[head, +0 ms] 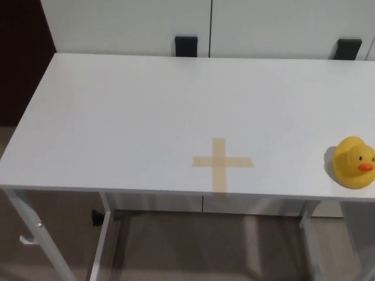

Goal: The robot uses its right hand to push the yellow duck toy to the center of the white desk.

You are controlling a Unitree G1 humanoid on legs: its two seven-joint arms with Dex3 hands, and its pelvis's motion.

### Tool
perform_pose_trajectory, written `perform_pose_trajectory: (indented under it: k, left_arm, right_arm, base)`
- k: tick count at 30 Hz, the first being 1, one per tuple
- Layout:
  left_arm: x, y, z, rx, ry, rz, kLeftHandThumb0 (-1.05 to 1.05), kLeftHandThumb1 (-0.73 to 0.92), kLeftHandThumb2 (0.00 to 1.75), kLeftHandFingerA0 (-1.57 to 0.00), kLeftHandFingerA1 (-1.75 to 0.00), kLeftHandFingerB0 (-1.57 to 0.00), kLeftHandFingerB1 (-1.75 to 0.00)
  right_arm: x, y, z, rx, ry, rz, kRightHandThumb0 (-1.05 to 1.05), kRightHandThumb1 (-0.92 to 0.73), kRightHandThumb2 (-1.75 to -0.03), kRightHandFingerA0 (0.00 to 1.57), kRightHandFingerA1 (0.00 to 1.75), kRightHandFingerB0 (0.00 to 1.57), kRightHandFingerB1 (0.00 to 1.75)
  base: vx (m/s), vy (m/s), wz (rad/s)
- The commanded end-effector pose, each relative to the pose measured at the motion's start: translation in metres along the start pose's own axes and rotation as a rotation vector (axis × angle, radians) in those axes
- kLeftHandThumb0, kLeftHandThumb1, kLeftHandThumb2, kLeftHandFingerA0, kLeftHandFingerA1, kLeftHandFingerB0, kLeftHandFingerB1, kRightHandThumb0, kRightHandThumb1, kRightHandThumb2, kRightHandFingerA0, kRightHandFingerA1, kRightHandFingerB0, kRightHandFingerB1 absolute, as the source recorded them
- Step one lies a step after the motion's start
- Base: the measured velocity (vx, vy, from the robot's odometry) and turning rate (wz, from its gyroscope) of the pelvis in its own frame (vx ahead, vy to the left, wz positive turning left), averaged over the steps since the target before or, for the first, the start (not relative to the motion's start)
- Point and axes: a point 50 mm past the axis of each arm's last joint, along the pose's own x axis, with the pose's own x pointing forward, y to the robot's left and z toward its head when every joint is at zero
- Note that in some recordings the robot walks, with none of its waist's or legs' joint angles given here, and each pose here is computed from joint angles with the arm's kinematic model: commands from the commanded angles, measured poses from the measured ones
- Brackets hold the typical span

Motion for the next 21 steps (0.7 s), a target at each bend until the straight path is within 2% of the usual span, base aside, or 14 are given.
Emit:
perform_pose_trajectory:
  k: [1,2,3,5,8,10,11,12,13,14,17,19,20,21]
  left_arm:
    - [-0.001,0.008,-0.008,0.023,0.036,0.012,0.40,-0.28,1.37,-1.26,-0.92,-1.19,-0.85]
    - [-0.001,0.008,-0.008,0.019,0.036,0.012,0.40,-0.28,1.37,-1.26,-0.92,-1.19,-0.85]
    - [-0.001,0.008,-0.007,0.015,0.038,0.011,0.43,-0.28,1.40,-1.30,-0.92,-1.21,-0.86]
    - [-0.001,0.008,-0.007,0.006,0.041,0.013,0.45,-0.16,1.32,-1.36,-0.95,-1.23,-0.88]
    - [-0.001,0.011,-0.006,-0.004,0.035,0.021,0.58,-0.26,1.46,-1.42,-0.90,-1.32,-0.83]
    - [-0.001,0.012,-0.006,-0.008,0.032,0.023,0.58,-0.26,1.46,-1.42,-0.90,-1.32,-0.83]
    - [-0.001,0.012,-0.006,-0.003,0.036,0.023,0.44,-0.28,1.38,-1.29,-0.94,-1.23,-0.86]
    - [-0.001,0.012,-0.007,0.003,0.041,0.023,0.44,-0.28,1.38,-1.29,-0.94,-1.23,-0.86]
    - [-0.001,0.012,-0.007,0.005,0.042,0.025,0.43,-0.28,1.36,-1.30,-0.93,-1.22,-0.86]
    - [0.000,0.013,-0.004,0.001,0.031,0.026,0.63,-0.27,1.43,-1.41,-0.88,-1.29,-0.80]
    - [0.000,0.014,-0.002,-0.003,0.033,0.025,0.47,-0.19,1.36,-1.37,-0.94,-1.23,-0.85]
    - [0.000,0.014,-0.004,-0.006,0.037,0.028,0.45,-0.16,1.33,-1.36,-0.96,-1.23,-0.86]
    - [0.000,0.014,-0.004,-0.002,0.036,0.029,0.41,-0.19,1.32,-1.36,-0.95,-1.25,-0.86]
    - [0.000,0.015,-0.004,0.001,0.035,0.030,0.41,-0.19,1.32,-1.36,-0.95,-1.25,-0.86]
  right_arm:
    - [0.000,-0.007,0.003,0.111,-0.064,-0.054,-0.20,-0.64,-0.68,0.61,0.62,0.36,0.48]
    - [0.000,-0.009,0.004,0.129,-0.067,-0.069,-0.20,-0.64,-0.68,0.61,0.62,0.36,0.48]
    - [0.001,-0.014,0.010,0.184,-0.103,-0.108,-0.52,-0.72,-0.61,0.32,0.70,0.22,0.50]
    - [0.003,-0.025,0.029,0.314,-0.183,-0.182,-0.67,-0.81,-0.64,0.16,0.76,0.14,0.53]
    - [0.006,-0.036,0.055,0.383,-0.256,-0.231,-0.81,-0.91,-0.69,0.00,0.62,0.03,0.52]
    - [0.006,-0.042,0.070,0.367,-0.292,-0.261,-0.81,-0.91,-0.69,0.00,0.62,0.03,0.52]
    - [0.005,-0.047,0.082,0.368,-0.348,-0.284,-0.82,-0.72,-1.09,0.00,0.50,0.07,0.47]
    - [0.003,-0.052,0.093,0.373,-0.409,-0.306,-0.82,-0.72,-1.09,0.00,0.50,0.07,0.47]
    - [0.003,-0.055,0.104,0.392,-0.440,-0.309,-0.80,-0.92,-0.68,0.00,0.47,0.05,0.42]
    - [-0.002,-0.061,0.139,0.450,-0.554,-0.336,-0.83,-0.75,-1.07,0.01,0.51,0.09,0.41]
    - [-0.015,-0.064,0.184,0.503,-0.726,-0.320,-0.79,-0.78,-1.13,0.02,0.46,0.08,0.36]
    - [-0.021,-0.060,0.199,0.514,-0.782,-0.294,-0.80,-0.75,-1.13,0.03,0.54,0.08,0.50]
    - [-0.023,-0.057,0.207,0.523,-0.792,-0.281,-0.89,-0.92,-0.71,0.13,0.60,0.11,0.44]
    - [-0.025,-0.056,0.211,0.527,-0.793,-0.276,-0.89,-0.92,-0.71,0.13,0.60,0.11,0.44]
  base:
    - [0.00,0.000,0.00]
    - [0.00,0.000,0.00]
    - [0.00,0.000,0.00]
    - [0.00,0.000,0.00]
    - [0.00,0.000,0.00]
    - [0.00,0.000,0.00]
    - [0.00,0.000,0.00]
    - [0.00,0.000,0.00]
    - [0.00,0.000,0.00]
    - [0.00,0.000,0.00]
    - [0.00,0.000,0.00]
    - [0.00,0.000,0.00]
    - [0.00,0.000,0.00]
    - [0.02,-0.009,0.08]
